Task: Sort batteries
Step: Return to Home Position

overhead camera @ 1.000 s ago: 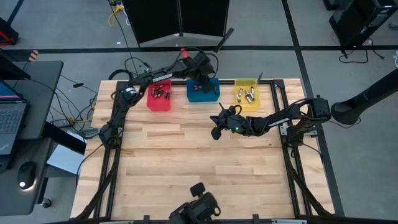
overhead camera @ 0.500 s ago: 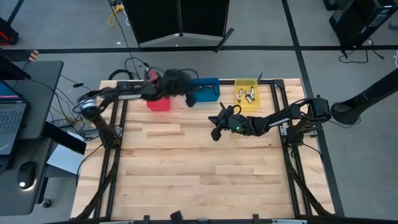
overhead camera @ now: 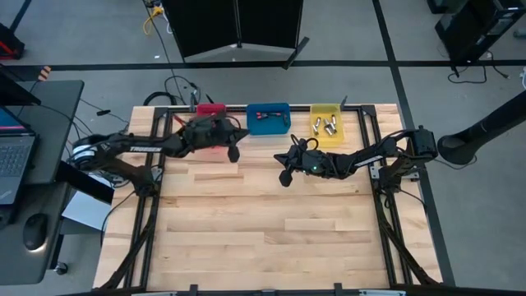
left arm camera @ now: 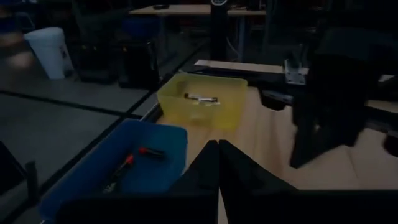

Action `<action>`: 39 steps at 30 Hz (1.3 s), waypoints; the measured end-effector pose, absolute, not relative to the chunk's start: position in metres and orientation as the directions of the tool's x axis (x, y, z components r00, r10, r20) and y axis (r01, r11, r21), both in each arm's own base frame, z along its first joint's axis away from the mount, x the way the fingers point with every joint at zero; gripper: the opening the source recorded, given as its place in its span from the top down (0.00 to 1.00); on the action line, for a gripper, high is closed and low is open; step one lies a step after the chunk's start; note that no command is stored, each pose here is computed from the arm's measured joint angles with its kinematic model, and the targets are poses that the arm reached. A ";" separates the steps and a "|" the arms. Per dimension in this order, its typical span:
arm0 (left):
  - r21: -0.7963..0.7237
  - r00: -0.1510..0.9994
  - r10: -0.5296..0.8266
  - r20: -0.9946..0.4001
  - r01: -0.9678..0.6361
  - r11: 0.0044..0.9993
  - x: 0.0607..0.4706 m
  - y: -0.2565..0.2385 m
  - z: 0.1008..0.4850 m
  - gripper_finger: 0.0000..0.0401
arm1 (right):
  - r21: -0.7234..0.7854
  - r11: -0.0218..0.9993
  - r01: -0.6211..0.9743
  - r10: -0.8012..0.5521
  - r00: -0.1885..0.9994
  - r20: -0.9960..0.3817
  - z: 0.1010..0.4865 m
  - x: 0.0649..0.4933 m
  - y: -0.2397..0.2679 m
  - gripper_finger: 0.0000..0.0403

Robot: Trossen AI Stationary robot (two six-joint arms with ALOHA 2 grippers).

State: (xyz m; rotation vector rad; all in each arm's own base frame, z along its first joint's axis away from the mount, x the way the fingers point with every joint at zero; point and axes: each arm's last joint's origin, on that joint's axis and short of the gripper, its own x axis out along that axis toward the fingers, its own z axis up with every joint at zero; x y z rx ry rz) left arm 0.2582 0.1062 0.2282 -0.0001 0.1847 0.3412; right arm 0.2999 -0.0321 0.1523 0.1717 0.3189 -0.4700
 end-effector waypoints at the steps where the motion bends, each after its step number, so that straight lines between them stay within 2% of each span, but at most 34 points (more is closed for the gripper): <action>1: 0.032 0.929 0.326 -0.178 -0.326 0.945 0.257 0.103 0.228 0.98 | 0.089 0.878 0.469 -0.416 0.843 -0.340 0.152 0.300 -0.032 0.96; 5: 0.049 0.940 0.303 -0.157 -0.299 0.953 0.251 0.094 0.226 0.98 | 0.086 0.878 0.471 -0.418 0.842 -0.342 0.152 0.300 -0.033 0.97; 11: 0.070 0.957 0.290 -0.028 -0.288 0.955 0.241 0.084 0.216 0.98 | 0.079 0.879 0.470 -0.418 0.840 -0.346 0.152 0.300 -0.033 0.97; 24: 0.004 0.969 0.229 0.092 -0.230 0.973 0.192 0.063 0.209 0.98 | 0.069 0.884 0.463 -0.412 0.840 -0.353 0.151 0.299 -0.033 0.97; 31: -0.012 0.957 0.238 0.164 -0.239 0.971 0.166 0.050 0.208 0.98 | 0.071 0.883 0.464 -0.413 0.840 -0.353 0.151 0.299 -0.033 0.97; 39: -0.061 0.943 0.253 0.217 -0.246 0.967 0.137 0.036 0.190 0.98 | 0.072 0.887 0.456 -0.405 0.843 -0.354 0.151 0.299 -0.033 0.97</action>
